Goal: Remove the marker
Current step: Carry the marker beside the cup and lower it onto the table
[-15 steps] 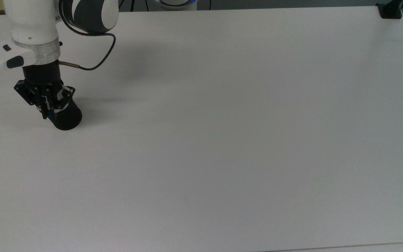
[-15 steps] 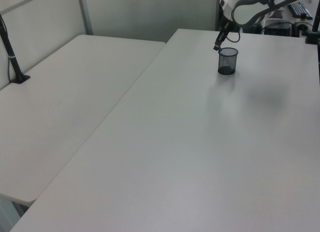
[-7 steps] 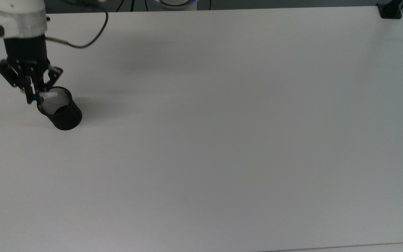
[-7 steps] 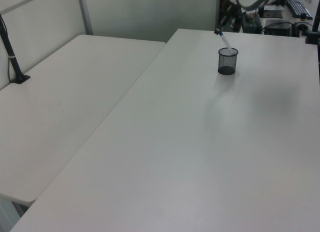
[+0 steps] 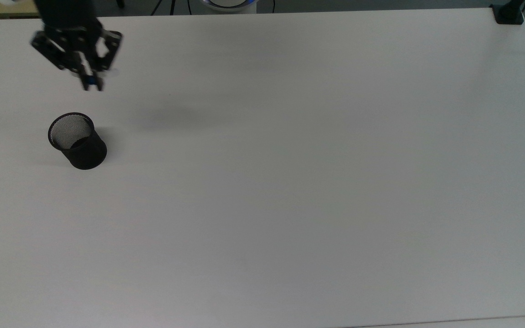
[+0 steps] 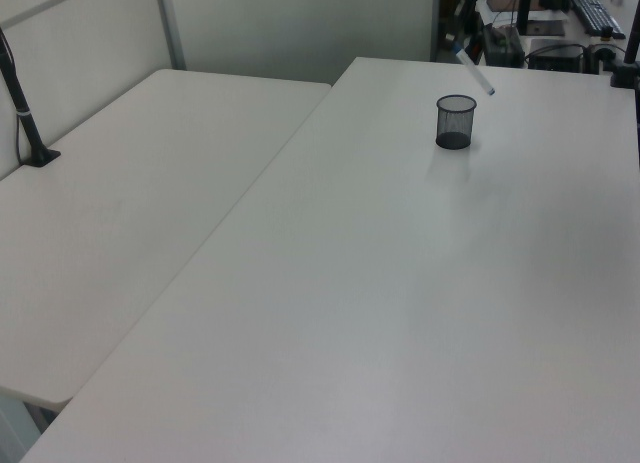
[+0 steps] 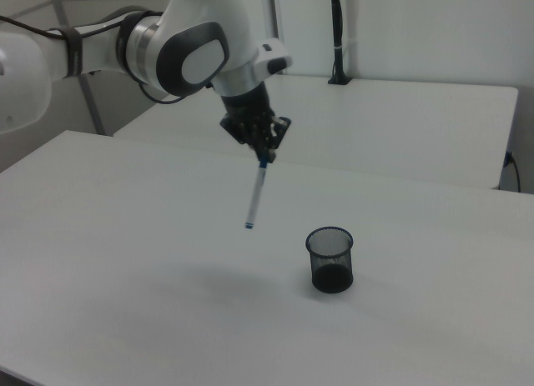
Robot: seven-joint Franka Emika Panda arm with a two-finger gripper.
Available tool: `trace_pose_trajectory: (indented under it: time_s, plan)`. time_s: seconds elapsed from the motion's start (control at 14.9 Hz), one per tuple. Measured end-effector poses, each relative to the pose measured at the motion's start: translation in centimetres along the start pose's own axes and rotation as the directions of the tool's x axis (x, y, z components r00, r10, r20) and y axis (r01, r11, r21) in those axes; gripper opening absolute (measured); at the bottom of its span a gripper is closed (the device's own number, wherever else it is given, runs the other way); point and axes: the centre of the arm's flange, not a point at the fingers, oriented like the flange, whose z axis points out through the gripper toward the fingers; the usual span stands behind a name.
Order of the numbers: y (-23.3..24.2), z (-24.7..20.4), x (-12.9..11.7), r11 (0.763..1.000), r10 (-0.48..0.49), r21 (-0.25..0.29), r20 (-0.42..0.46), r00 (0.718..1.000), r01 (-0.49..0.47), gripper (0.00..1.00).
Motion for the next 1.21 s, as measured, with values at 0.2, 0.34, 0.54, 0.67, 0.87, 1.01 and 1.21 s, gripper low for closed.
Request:
trace_pose_trajectory:
  time_s: [0.2,0.34,0.54,0.67,0.87,1.01,1.21]
  plan:
    - [-4.4,4.7,1.1,0.998,0.055,0.038,0.072,0.996,-0.058,0.18]
    - [-6.7,9.6,1.3,0.996,0.057,0.055,0.144,0.988,-0.065,0.18]
    - [-9.1,14.2,1.5,0.996,0.072,0.031,0.199,0.977,-0.08,0.18]
    - [-10.4,16.9,1.8,0.995,0.096,-0.005,0.192,0.977,-0.097,0.18]
    - [-11.5,20.2,2.1,0.993,0.116,-0.046,0.164,0.98,-0.11,0.18]
    - [-11.9,21.9,2.2,0.991,0.12,-0.073,0.15,0.981,-0.11,0.18]
    - [-12.4,23.6,2.0,0.99,0.119,-0.096,0.155,0.981,-0.105,0.25]
